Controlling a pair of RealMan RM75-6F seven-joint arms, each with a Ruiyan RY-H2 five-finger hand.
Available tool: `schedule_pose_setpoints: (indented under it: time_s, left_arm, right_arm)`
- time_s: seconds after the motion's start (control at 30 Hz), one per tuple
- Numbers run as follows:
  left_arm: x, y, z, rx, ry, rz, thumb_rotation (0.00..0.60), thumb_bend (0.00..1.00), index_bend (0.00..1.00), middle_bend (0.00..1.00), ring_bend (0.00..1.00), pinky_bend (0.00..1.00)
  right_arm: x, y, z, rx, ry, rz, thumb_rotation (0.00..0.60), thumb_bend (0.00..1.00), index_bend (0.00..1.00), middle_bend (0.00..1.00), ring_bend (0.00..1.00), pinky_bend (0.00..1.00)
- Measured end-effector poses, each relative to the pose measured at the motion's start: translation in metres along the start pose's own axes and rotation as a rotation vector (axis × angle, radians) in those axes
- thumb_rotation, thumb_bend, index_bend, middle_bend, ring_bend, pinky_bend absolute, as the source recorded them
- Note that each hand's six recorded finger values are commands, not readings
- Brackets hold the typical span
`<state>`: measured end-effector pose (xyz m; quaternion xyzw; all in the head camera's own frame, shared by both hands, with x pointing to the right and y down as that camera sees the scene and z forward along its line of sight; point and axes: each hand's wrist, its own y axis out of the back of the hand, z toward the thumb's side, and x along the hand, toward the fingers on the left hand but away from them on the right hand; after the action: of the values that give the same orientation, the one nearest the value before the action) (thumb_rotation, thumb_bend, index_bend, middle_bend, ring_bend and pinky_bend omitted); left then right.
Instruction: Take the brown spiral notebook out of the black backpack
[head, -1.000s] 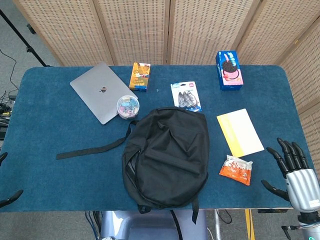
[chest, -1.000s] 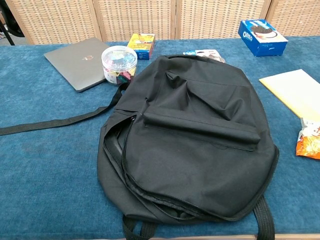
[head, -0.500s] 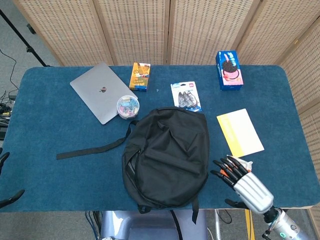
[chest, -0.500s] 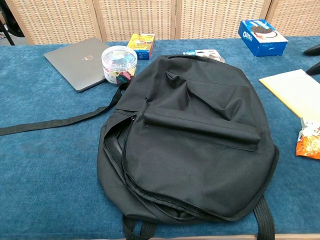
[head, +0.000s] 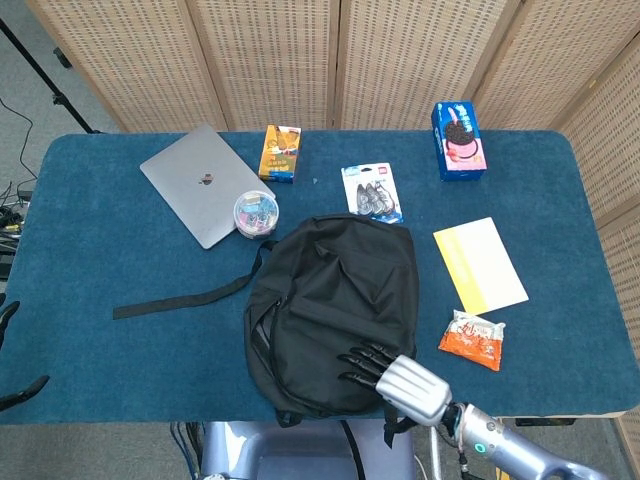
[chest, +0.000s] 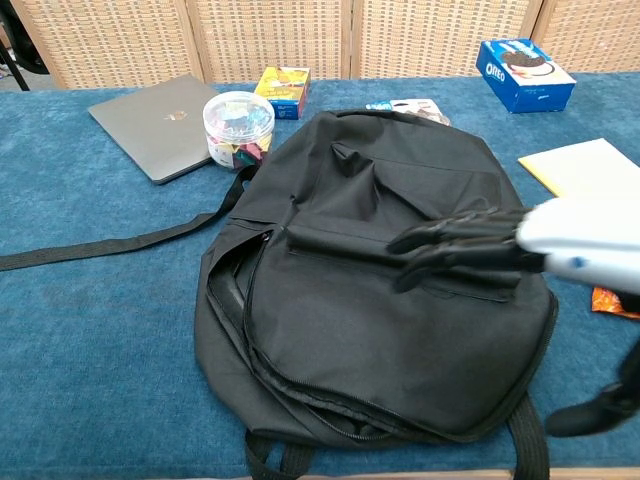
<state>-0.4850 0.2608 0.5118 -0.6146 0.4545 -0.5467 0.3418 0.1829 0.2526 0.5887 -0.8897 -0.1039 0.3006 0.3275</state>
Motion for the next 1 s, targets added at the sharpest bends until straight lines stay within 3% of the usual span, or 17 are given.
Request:
schedule_pose_setpoints:
  time_s: [0.17, 0.43, 0.67, 0.9, 1.0]
  left_arm:
    - [0.001, 0.0, -0.002, -0.009, 0.005, -0.01, 0.6, 0.0, 0.0, 0.0, 0.0, 0.0]
    - [0.003, -0.001, -0.004, -0.007, 0.016, -0.015, 0.6, 0.0, 0.0, 0.0, 0.0, 0.0]
    - [0.004, 0.0, -0.006, -0.014, 0.019, -0.013, 0.6, 0.0, 0.0, 0.0, 0.0, 0.0]
    - [0.005, 0.002, -0.008, -0.017, 0.023, -0.011, 0.6, 0.0, 0.0, 0.0, 0.0, 0.0]
    - [0.005, 0.002, -0.008, -0.017, 0.022, -0.008, 0.6, 0.0, 0.0, 0.0, 0.0, 0.0]
  right_arm:
    - [-0.037, -0.009, 0.014, 0.008, 0.031, 0.034, 0.6, 0.13, 0.17, 0.09, 0.0, 0.0]
    - [-0.083, -0.027, 0.04, 0.102, 0.082, 0.065, 0.6, 0.13, 0.18, 0.1, 0.0, 0.0]
    - [-0.106, -0.036, 0.042, 0.209, 0.056, 0.052, 0.6, 0.16, 0.18, 0.11, 0.0, 0.0]
    - [-0.115, -0.038, 0.041, 0.23, 0.025, 0.051, 0.6, 0.16, 0.18, 0.11, 0.0, 0.0]
    - [-0.117, -0.039, 0.041, 0.255, 0.016, 0.049, 0.6, 0.21, 0.18, 0.11, 0.0, 0.01]
